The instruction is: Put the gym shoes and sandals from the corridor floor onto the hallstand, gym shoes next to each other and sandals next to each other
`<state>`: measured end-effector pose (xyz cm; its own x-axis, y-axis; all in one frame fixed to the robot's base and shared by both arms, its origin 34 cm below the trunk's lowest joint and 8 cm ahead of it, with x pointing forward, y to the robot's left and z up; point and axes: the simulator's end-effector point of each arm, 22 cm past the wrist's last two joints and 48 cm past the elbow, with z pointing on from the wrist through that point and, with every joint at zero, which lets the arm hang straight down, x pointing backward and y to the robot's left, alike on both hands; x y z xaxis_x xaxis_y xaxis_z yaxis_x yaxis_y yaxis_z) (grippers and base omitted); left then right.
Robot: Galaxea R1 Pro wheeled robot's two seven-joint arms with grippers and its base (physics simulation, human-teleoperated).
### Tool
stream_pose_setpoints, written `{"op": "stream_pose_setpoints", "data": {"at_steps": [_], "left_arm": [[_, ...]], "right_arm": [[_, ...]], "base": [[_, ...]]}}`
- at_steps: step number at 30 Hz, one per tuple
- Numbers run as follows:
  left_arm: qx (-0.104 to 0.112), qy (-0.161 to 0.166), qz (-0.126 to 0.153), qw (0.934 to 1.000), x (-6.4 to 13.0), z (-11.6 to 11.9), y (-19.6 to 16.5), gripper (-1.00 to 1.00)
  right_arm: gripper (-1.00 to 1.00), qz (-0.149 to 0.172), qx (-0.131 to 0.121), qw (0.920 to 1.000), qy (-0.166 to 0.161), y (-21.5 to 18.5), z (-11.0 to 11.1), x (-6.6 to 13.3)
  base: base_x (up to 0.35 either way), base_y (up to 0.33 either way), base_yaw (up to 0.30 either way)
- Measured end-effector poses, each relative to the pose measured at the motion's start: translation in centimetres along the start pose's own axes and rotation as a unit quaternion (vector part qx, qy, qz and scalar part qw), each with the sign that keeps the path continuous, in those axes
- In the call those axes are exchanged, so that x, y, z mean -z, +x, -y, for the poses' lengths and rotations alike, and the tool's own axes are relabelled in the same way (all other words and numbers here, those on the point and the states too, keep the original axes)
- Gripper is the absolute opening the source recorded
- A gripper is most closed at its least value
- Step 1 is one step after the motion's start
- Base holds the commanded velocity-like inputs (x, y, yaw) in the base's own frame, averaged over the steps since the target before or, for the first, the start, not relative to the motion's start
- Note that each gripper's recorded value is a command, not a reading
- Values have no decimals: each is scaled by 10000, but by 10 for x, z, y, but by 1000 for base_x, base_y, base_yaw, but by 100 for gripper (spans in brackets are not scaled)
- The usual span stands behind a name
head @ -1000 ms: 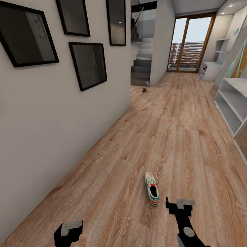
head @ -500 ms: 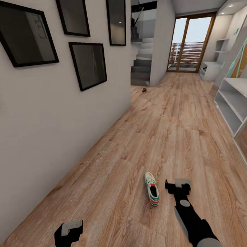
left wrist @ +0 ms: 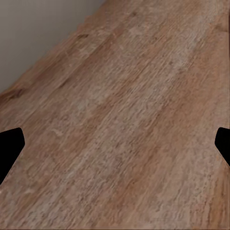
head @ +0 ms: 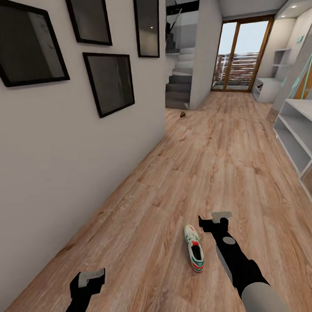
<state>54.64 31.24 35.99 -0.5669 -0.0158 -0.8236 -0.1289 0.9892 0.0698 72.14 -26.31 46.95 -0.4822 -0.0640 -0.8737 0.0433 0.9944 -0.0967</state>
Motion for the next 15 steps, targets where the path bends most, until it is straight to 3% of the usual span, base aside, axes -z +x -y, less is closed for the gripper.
{"op": "stream_pose_setpoints", "data": {"at_steps": [7,15], "left_arm": [[22,15,368,9993,-21,4,-49,100],[-26,51,424,9991,-24,9,-58,100]], "right_arm": [[100,-44,13,10000,-82,4,-6,0],[100,-156,21,9998,-113,14,-9,0]], "base": [[335,0,0],[334,0,0]]}}
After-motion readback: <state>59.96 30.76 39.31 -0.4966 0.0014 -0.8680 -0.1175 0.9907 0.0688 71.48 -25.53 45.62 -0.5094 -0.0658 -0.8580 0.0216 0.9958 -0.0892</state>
